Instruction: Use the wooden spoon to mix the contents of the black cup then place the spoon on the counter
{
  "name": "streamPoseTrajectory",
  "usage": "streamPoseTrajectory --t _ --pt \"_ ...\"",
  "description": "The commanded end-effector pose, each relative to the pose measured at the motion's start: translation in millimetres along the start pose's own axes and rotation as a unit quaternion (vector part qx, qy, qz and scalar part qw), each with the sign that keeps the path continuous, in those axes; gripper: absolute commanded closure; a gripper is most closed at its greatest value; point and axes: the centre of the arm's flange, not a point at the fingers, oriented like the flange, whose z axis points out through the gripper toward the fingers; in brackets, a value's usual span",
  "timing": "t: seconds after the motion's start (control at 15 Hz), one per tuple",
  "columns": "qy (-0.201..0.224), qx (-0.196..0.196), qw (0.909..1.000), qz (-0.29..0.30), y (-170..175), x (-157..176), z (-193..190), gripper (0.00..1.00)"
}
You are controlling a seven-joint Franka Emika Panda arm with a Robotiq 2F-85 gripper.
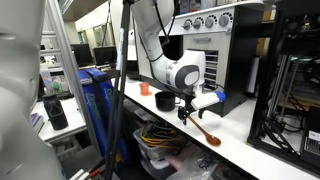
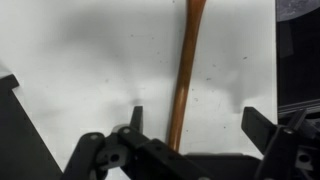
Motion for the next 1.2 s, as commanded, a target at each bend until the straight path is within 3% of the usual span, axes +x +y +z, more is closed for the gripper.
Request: streamPoseTrajectory --t 0.0,0.67,0.73,0.8,0.93,1.13 --pt "-0.016 0.011 0.9998 0.000 10.3 7.3 6.4 0.00" --pt "-0.021 0.025 0.9993 0.016 26.0 15.0 16.9 0.00" --pt "-0.021 0.025 0.9993 0.016 27.7 15.4 17.2 0.04" --pt "-0.021 0.025 0.9993 0.016 29.1 15.9 17.7 0.26" --pt "-0.022 0.025 0.9993 0.015 31.2 16.7 17.2 0.30" --pt "-0.025 0.031 0.9991 0.014 32.8 18.7 14.2 0.52"
